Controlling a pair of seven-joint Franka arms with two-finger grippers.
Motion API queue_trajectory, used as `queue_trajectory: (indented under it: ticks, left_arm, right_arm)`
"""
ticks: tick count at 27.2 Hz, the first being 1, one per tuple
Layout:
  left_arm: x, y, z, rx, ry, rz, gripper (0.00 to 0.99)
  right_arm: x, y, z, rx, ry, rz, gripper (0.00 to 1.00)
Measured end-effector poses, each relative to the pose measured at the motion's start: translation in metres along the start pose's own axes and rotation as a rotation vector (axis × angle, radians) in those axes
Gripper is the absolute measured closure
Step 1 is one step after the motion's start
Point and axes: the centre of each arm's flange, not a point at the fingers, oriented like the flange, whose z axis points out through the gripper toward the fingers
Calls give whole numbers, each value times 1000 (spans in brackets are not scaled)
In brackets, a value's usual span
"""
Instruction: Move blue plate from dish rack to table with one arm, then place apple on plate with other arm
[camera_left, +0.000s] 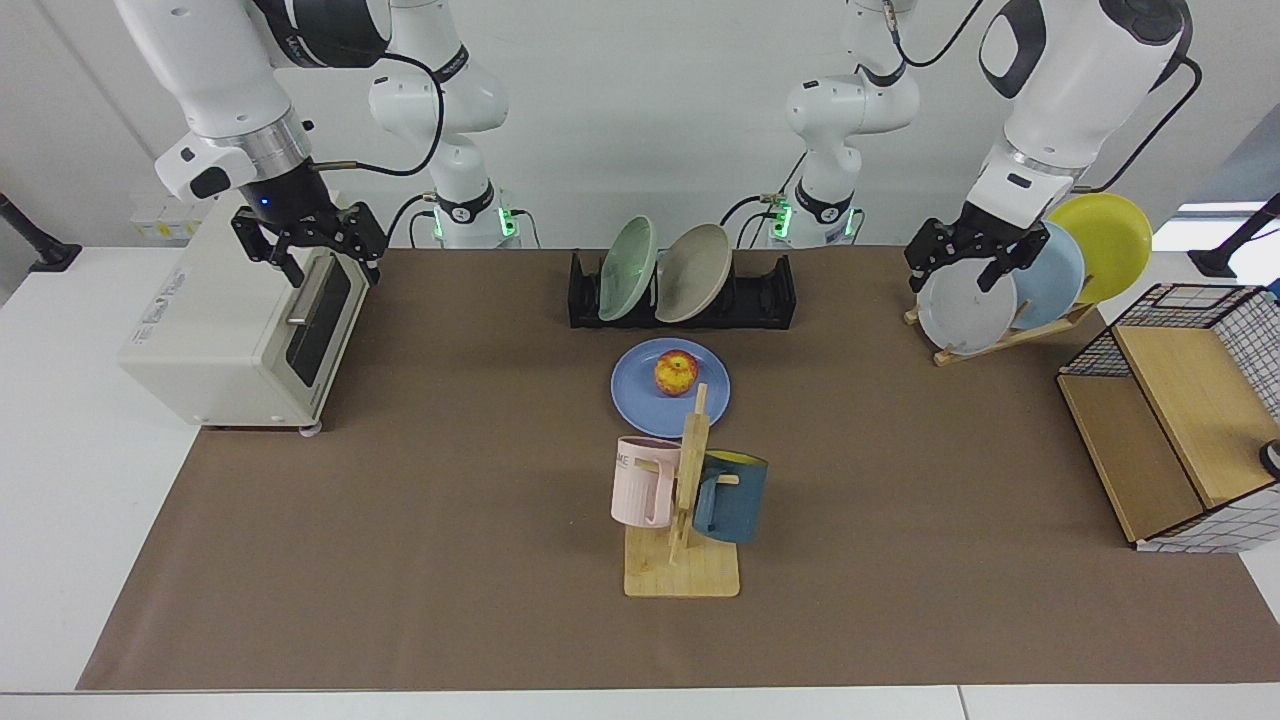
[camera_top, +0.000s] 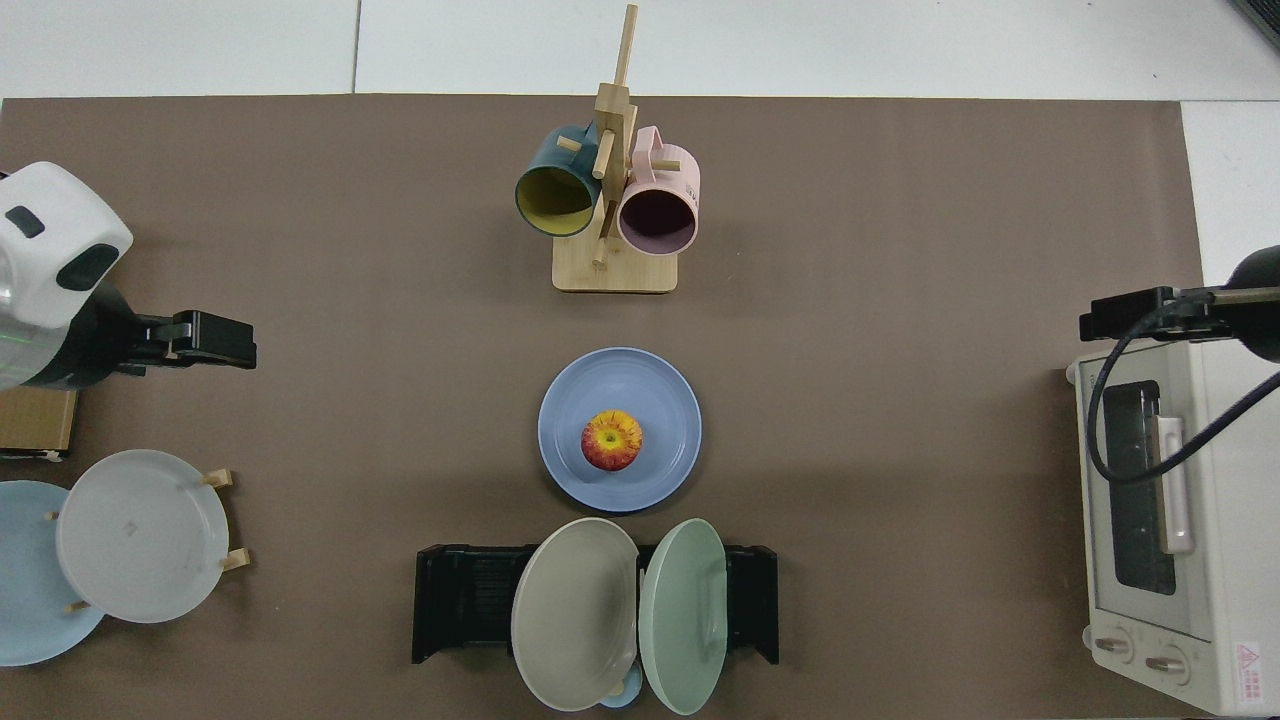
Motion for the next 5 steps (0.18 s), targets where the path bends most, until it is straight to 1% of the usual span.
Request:
queue_trajectory:
  ticks: [3,5]
  left_arm:
    - [0,0,0,0,0,2,0]
    - [0,0,0,0,-1,2,0]
  right_arm:
    - [2,-1,4,1,-6,24,0]
    - [2,0,5,-7,-7,62,0]
